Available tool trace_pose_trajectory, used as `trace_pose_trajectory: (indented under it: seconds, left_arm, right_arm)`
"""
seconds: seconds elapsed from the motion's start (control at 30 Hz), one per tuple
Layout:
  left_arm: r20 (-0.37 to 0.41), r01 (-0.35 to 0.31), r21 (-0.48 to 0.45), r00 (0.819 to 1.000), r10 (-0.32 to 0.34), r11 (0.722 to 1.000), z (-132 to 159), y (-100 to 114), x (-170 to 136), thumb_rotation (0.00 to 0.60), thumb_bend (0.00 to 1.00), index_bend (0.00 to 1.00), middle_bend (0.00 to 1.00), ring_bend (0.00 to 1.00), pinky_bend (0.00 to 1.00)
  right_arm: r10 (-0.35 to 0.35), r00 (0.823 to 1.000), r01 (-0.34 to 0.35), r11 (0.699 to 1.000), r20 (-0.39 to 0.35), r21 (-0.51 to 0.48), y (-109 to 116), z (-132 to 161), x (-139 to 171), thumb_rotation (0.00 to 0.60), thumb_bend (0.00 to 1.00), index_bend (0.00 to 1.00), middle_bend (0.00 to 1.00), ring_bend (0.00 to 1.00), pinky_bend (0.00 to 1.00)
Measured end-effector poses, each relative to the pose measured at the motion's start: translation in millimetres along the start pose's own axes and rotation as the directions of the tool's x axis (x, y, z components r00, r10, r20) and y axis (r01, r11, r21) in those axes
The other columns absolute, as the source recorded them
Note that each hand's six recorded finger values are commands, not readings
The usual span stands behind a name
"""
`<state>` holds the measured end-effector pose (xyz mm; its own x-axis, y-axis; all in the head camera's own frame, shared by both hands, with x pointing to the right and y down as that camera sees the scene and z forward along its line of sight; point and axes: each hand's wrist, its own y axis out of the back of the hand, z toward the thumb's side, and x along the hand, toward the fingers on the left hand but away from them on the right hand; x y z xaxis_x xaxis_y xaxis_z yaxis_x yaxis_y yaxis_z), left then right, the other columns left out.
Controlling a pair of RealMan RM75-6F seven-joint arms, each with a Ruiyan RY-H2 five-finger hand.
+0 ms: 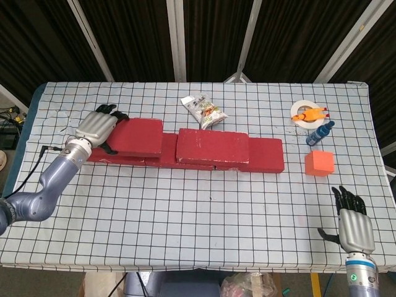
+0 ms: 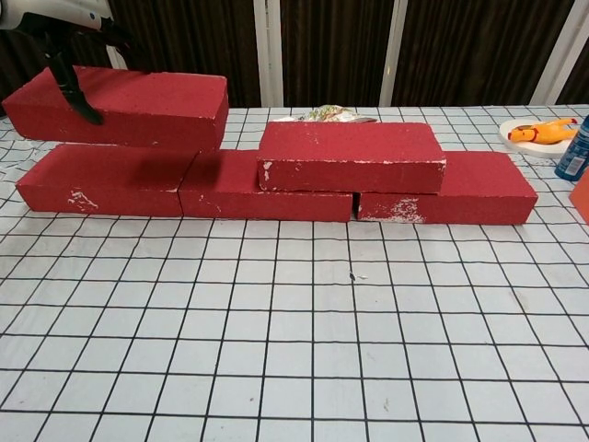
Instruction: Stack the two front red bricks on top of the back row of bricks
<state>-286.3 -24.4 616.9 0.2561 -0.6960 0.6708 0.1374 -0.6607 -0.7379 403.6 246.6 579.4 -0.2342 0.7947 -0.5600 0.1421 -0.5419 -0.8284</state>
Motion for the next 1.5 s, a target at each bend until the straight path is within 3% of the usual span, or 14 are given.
trace_pose_trajectory:
  seconds: [0.63, 1.5]
  left_arm:
    - [0.051, 0.027, -0.001, 0.998, -0.027, 1.000, 9, -24, 34, 0.600, 0.00, 0.25, 0.23, 0.00, 0.03]
    - [0.064, 0.035, -0.012, 0.997, -0.034, 0.999, 18, -39, 45, 0.600, 0.00, 0.25, 0.23, 0.00, 0.03]
  right_arm:
    - [-0.030, 0.998, 0.030, 1.000, 0.058, 0.004, 3, -8, -7, 0.600, 0.18, 0.02, 0.00, 0.00, 0.00]
    - [-0.024, 0.998, 0.023, 1.000, 0.060, 0.006, 1, -7, -9, 0.600, 0.18, 0.02, 0.00, 0.00, 0.00]
